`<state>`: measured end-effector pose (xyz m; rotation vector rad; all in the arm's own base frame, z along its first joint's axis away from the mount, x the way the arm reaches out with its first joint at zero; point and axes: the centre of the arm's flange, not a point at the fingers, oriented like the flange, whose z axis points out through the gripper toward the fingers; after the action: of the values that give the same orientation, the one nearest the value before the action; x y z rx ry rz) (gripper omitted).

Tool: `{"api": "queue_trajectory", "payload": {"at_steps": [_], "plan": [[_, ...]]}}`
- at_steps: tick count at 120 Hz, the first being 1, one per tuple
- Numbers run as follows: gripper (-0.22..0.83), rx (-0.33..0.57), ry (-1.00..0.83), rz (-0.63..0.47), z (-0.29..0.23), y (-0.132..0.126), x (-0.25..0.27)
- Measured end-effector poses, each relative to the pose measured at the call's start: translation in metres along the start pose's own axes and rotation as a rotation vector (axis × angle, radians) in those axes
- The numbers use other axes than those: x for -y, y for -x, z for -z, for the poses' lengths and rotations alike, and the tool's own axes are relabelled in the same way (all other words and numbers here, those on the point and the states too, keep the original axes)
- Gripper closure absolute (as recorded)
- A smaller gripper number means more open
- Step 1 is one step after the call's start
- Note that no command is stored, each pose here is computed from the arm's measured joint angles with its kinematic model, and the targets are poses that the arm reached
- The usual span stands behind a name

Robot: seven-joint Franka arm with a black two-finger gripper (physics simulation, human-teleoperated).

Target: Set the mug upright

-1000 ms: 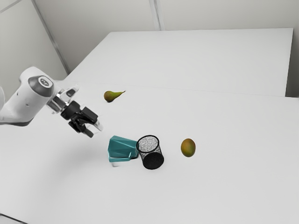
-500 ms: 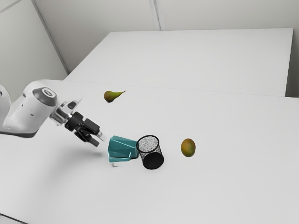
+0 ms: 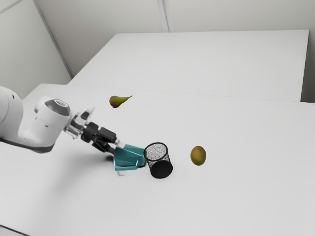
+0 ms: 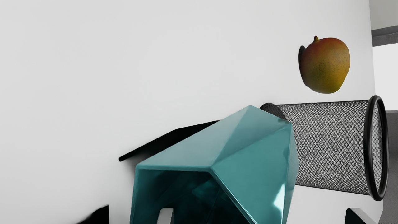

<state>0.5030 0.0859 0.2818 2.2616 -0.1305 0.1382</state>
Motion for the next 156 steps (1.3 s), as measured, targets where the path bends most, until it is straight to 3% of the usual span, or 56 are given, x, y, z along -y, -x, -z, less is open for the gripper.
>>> {"api": "queue_trajectory", "payload": {"at_steps": [8, 37, 66, 114, 156], "plan": [[0.03, -0.004, 0.012, -0.001, -0.001, 0.0, 0.001], [0.33, -0.009, 0.032, -0.02, -0.002, -0.001, -0.002], [0.53, -0.005, 0.049, -0.051, 0.001, -0.001, -0.008], [0.72, 0.021, 0.084, -0.124, -0.001, -0.004, -0.027], [0.77, 0.081, -0.013, -0.286, 0.004, -0.014, -0.071]]}}
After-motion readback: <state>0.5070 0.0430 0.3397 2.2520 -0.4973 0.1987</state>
